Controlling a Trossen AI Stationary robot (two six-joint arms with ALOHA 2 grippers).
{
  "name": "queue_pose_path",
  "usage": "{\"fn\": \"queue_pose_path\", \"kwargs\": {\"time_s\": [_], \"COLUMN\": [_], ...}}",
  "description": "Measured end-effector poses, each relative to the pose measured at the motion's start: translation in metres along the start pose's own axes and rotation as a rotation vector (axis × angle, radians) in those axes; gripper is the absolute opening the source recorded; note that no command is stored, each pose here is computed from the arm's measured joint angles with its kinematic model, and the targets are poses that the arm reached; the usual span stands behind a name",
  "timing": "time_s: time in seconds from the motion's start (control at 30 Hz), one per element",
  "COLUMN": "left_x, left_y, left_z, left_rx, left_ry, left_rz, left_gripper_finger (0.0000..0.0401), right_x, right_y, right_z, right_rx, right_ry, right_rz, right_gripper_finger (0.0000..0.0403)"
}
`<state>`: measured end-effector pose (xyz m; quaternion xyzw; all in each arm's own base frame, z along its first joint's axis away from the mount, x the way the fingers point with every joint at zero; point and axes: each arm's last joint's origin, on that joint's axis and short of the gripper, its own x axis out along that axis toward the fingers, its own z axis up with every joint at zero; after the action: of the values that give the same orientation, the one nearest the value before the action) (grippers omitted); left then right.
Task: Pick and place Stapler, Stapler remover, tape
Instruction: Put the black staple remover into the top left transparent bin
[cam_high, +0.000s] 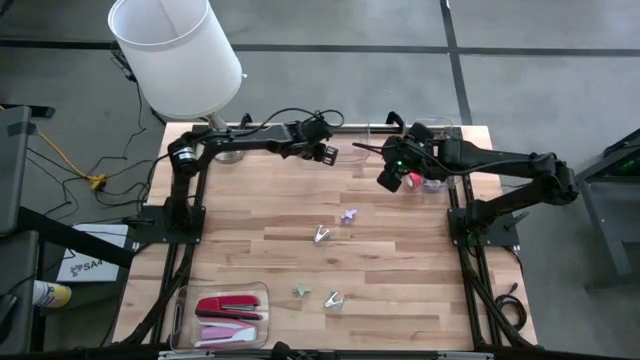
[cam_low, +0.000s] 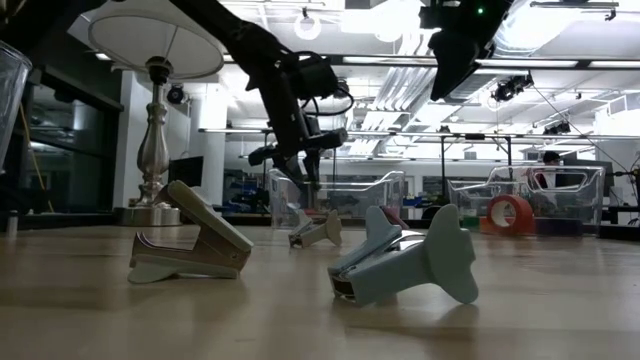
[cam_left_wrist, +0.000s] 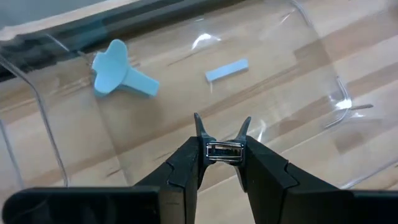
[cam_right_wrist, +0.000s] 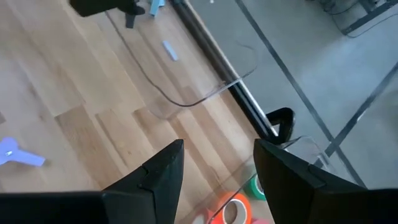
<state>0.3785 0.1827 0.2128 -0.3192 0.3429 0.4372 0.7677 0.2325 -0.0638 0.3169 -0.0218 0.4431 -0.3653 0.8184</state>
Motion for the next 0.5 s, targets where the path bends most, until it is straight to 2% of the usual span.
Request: {"fn": "queue_pose_path", "kwargs": {"time_s": [0.27, 0.5], "left_x": [0.0006, 0.0004], "left_y": [0.0005, 0.0002], "left_z": [-0.0011, -0.0014], "left_rx": [0.007, 0.007], "left_ry": [0.027, 0.036], "left_rz": [0.011, 0.002], "left_gripper_finger": [0.0116, 0.0182], "right_x": [0.0000, -0.0001], "right_y": [0.0002, 0.0001], "right_z": [-0.0027, -0.0035], "right_rx": [0.007, 0.003], "right_ry": [0.027, 0.035], "right_rz": [0.018, 0.019], "right_gripper_finger": [0.0186, 0.0186]}}
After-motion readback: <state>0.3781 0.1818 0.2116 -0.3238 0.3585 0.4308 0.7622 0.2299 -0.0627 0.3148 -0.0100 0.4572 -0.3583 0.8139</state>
